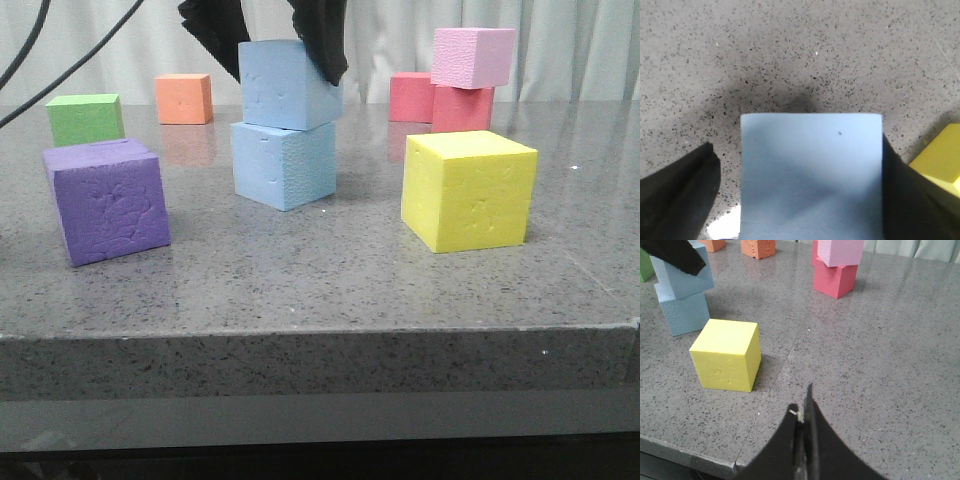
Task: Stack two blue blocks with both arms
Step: 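Place the held cube on top of the other light blue cube, then open the left gripper and lift it off the stack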
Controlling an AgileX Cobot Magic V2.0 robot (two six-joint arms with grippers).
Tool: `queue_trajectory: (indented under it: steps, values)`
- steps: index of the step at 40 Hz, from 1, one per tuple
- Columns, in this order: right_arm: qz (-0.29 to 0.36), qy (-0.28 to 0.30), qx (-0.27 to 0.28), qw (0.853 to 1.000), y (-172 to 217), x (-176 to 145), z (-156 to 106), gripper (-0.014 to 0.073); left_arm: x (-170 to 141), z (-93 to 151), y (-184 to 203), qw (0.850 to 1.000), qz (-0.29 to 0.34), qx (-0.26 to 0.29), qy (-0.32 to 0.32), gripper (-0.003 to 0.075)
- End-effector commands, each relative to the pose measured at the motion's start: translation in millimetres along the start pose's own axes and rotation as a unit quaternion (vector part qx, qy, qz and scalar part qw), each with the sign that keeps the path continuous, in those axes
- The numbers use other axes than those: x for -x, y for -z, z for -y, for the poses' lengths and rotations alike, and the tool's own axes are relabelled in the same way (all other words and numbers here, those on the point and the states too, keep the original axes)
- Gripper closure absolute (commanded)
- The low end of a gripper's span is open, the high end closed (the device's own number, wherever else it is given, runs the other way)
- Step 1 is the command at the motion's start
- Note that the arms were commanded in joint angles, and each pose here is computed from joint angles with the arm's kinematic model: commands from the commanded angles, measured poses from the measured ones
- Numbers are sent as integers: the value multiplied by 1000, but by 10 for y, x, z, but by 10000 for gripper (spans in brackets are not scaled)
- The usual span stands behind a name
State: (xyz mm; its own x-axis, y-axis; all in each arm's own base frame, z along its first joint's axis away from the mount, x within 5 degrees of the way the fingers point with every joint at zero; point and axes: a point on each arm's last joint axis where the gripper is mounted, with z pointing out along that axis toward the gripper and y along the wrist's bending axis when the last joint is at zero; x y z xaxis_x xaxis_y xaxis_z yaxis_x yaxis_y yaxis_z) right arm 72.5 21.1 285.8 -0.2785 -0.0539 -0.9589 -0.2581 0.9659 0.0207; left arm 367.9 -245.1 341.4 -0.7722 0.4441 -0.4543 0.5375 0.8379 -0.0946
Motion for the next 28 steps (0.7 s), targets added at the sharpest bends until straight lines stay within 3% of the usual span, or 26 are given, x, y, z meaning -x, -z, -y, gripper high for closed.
queue_trajectory:
  steps: [1, 16, 28]
  values:
    - [47, -3, -9, 999, 26, 141, 14, 663, 14, 62, 417, 999, 40, -8, -3, 132]
    - [47, -3, -9, 999, 26, 141, 14, 663, 23, 64, 429, 999, 44, -9, -3, 132]
    - [47, -3, -9, 999, 26, 141, 14, 663, 132, 92, 707, 995, 94, -11, -8, 132]
